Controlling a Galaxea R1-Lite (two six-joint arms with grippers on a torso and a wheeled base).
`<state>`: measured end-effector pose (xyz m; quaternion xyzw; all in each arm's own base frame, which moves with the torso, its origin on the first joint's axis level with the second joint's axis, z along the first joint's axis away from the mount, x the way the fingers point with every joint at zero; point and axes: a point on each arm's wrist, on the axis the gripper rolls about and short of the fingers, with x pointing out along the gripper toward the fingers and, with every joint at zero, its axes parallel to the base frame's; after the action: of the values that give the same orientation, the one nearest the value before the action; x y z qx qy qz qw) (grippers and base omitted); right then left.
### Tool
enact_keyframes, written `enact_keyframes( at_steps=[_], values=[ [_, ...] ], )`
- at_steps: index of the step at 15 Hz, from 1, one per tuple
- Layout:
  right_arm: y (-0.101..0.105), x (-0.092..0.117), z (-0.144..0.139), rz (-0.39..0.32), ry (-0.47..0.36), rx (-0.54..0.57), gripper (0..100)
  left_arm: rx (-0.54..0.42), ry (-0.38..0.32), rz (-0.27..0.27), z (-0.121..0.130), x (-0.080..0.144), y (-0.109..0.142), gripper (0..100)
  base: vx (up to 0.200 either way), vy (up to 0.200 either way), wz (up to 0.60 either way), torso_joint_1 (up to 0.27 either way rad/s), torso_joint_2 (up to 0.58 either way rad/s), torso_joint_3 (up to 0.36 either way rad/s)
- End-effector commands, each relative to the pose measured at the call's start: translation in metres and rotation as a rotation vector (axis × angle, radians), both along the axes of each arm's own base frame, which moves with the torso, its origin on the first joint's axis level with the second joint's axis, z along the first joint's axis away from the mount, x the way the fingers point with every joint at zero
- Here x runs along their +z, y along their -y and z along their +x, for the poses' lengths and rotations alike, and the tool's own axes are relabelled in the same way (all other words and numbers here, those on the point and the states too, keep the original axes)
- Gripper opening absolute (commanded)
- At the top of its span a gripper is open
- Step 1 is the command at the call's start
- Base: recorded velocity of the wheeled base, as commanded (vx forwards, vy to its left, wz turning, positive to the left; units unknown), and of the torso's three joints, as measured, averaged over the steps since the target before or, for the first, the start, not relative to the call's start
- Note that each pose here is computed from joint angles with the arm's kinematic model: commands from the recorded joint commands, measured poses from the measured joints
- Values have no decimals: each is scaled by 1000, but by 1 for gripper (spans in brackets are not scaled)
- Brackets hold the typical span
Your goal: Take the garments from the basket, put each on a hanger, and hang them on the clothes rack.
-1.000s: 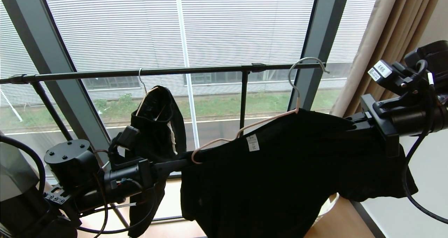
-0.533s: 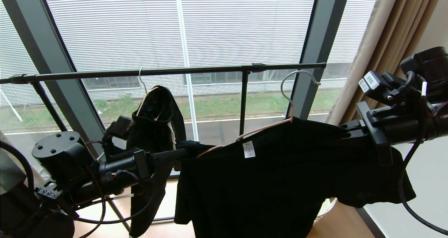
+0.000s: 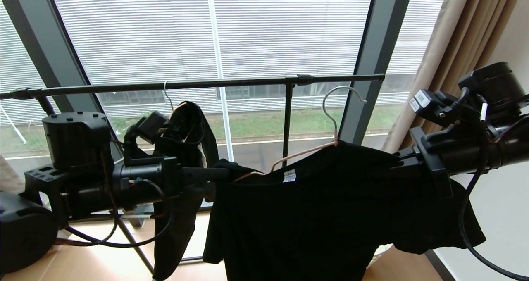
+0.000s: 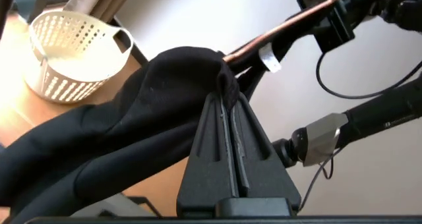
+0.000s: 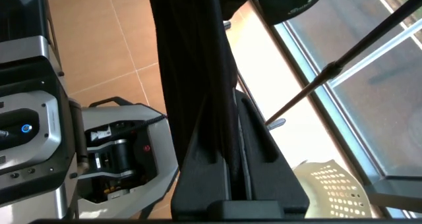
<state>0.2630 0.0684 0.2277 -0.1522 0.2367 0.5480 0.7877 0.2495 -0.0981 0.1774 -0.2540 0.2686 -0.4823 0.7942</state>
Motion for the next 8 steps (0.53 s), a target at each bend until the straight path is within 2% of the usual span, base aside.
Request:
enact_keyframes(
  at_steps=[1, 2, 5, 8],
  values=[
    [-4, -5, 2, -1, -25, 10, 0, -30, 146, 19, -16, 57, 1, 0, 0, 0, 0, 0, 0, 0],
    [-7, -9, 0, -3, -44, 18, 0, -28, 138, 68, -18, 65, 5, 0, 0, 0, 0, 0, 0, 0],
    [-6, -16, -4, -5, -78, 18, 0, -4, 122, 193, -22, 69, 16, 0, 0, 0, 0, 0, 0, 0],
    [-3, -25, -5, 10, -67, 11, 0, 4, 122, 254, -20, 66, 27, 0, 0, 0, 0, 0, 0, 0]
  ],
)
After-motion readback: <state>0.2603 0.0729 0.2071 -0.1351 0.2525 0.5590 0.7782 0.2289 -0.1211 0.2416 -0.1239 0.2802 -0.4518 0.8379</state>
